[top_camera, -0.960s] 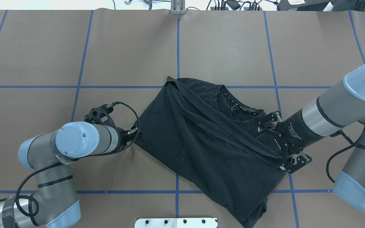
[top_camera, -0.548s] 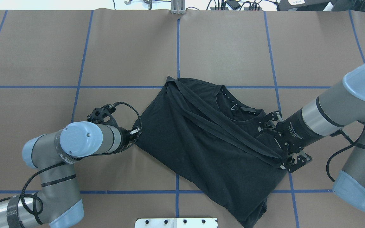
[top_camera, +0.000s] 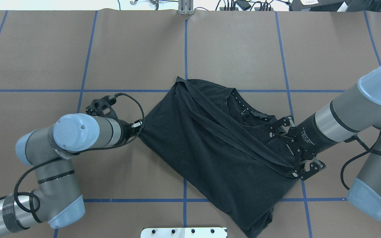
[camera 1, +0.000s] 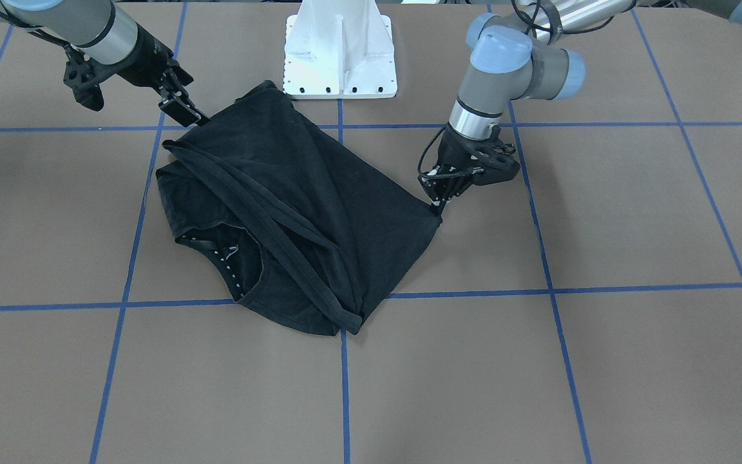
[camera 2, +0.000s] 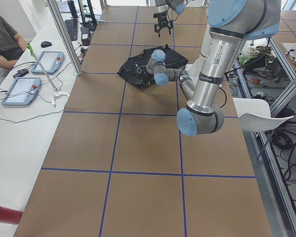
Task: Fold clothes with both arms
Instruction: 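Turn the shirt lengthwise with the right gripper while the left gripper withdraws, then move the right gripper onto the shirt's folded side edge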
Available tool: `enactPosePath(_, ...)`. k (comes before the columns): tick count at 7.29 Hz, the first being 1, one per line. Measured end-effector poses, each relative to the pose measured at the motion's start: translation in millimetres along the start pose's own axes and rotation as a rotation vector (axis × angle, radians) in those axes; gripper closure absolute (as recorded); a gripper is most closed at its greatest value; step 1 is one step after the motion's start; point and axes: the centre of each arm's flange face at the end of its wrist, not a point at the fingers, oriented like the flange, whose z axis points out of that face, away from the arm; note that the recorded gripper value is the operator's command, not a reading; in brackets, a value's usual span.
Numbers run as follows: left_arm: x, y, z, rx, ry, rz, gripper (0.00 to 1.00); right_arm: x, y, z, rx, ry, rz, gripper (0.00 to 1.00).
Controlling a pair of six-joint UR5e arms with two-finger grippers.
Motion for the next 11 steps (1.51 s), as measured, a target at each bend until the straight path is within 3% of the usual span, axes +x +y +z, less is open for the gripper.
enactPosePath(2, 23.5, -84.3, 18.1, 0.079, 0.027, 0.090, 1.00, -0.6, 0.7, -2.0, -0.001, -0.004, -0.001, 0.00)
enactPosePath(4, 72.8, -165.4, 67.7, 0.118, 0.061, 0.137, 1.00, -2.8, -1.1, -5.3, 0.001, -0.013, 0.002, 0.00)
enactPosePath(5, 93.5, -191.7, 91.5, 0.133, 0.073, 0.154, 0.42, -4.9, -3.7, -6.9, 0.006, -0.020, -0.006, 0.00)
enactPosePath(6, 104.9, -210.5, 109.1, 0.147, 0.080, 0.174, 0.01, -8.4, -6.0, -9.6, 0.013, -0.033, -0.052, 0.00)
enactPosePath(8, 110.8, -233.1, 107.9, 0.169, 0.095, 0.224, 0.00, -28.7, -2.2, -7.0, 0.063, -0.092, -0.184, 0.00)
enactPosePath(10, 85.2, -230.8, 80.3, 0.114, 0.147, 0.249, 0.00, -50.1, 35.4, 22.2, 0.157, -0.185, -0.307, 0.00)
enactPosePath(11, 46.7, -222.0, 62.5, 0.074, 0.169, 0.256, 0.00, -53.4, 61.4, 45.4, 0.186, -0.204, -0.388, 0.00)
